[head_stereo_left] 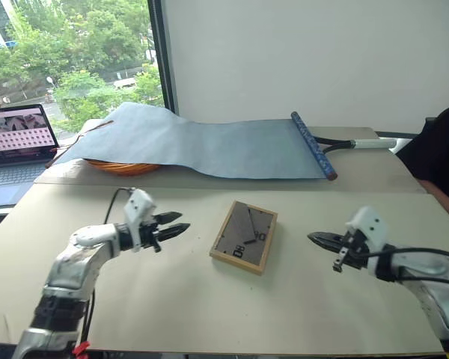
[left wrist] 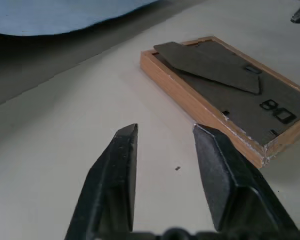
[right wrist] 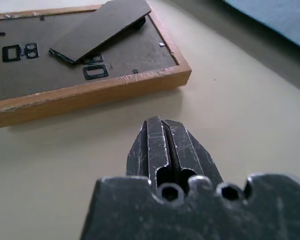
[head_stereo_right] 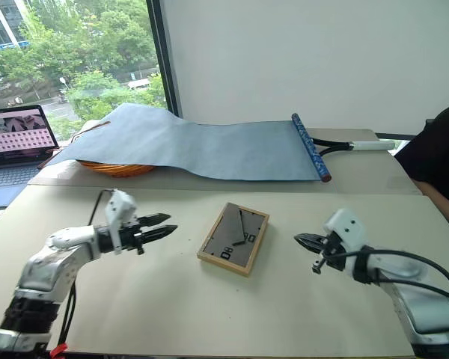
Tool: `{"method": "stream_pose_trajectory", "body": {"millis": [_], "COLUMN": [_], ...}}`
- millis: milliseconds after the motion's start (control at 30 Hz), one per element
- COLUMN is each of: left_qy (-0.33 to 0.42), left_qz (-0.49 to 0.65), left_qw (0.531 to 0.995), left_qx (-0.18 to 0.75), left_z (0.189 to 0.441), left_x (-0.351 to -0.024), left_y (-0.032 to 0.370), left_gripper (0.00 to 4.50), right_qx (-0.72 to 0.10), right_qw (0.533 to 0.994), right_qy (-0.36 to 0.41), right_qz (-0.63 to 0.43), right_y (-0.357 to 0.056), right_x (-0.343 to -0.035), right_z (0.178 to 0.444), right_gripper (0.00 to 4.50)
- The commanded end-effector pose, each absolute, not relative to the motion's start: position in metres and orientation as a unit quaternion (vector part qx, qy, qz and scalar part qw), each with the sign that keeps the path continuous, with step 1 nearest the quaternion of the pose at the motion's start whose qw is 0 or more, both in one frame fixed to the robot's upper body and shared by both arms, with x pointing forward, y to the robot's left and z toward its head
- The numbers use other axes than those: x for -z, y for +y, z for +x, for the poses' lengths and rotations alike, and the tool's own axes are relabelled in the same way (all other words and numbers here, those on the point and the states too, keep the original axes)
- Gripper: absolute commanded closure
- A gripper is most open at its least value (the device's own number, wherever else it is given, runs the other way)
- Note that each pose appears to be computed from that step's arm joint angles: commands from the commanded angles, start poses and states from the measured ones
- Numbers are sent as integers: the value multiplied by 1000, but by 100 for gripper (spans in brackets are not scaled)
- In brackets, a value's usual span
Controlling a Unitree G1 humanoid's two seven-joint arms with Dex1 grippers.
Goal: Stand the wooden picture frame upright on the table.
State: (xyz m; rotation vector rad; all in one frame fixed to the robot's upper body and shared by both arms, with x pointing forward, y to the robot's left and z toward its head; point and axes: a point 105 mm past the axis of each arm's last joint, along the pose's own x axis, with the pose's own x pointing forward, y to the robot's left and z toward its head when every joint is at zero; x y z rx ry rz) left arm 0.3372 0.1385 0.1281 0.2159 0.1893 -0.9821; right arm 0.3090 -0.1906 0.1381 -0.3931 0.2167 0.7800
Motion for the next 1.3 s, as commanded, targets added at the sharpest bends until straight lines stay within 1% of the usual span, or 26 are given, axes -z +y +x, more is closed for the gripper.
{"method": "stream_pose_trajectory", "body": {"millis": [33,67,133,200,333,467,600,700,800,900,1033,1100,1167,1267,1300], "left_qy": [100,102,104,103,113,155,196,208,216,222,227,227,237,255,284], "left_qz": [155,172,195,191,174,171,174,171,174,167,157,149,112,-7,-30], "left_qw": [854,849,840,839,827,806,805,810,821,825,823,830,851,888,895], "left_qx": [487,490,495,498,523,545,533,520,499,493,496,487,456,384,342], "left_z": [345,347,349,351,341,320,306,303,304,302,299,301,307,315,315], "left_x": [-116,-112,-108,-108,-104,-92,-81,-78,-75,-72,-69,-69,-72,-86,-86], "left_y": [115,110,105,100,90,98,121,131,143,147,145,145,153,174,187], "left_gripper": [420,446,446,446,446,446,446,446,446,446,446,446,446,446,422], "right_qx": [-372,-373,-377,-388,-417,-454,-485,-497,-508,-510,-507,-505,-497,-475,-464], "right_qw": [893,889,885,878,872,859,842,834,820,816,816,818,822,833,838], "right_qy": [119,128,136,135,119,108,115,129,158,171,181,183,183,183,182], "right_qz": [-222,-233,-239,-245,-229,-212,-206,-203,-211,-211,-208,-206,-209,-218,-222], "right_y": [-185,-183,-177,-169,-143,-119,-105,-103,-105,-105,-103,-103,-107,-124,-133], "right_x": [-128,-123,-115,-109,-103,-102,-97,-94,-88,-86,-84,-84,-86,-92,-95], "right_z": [328,333,341,346,356,352,337,327,311,302,299,299,301,305,307], "right_gripper": [450,450,450,450,450,450,450,450,450,450,450,450,450,450,450]}}
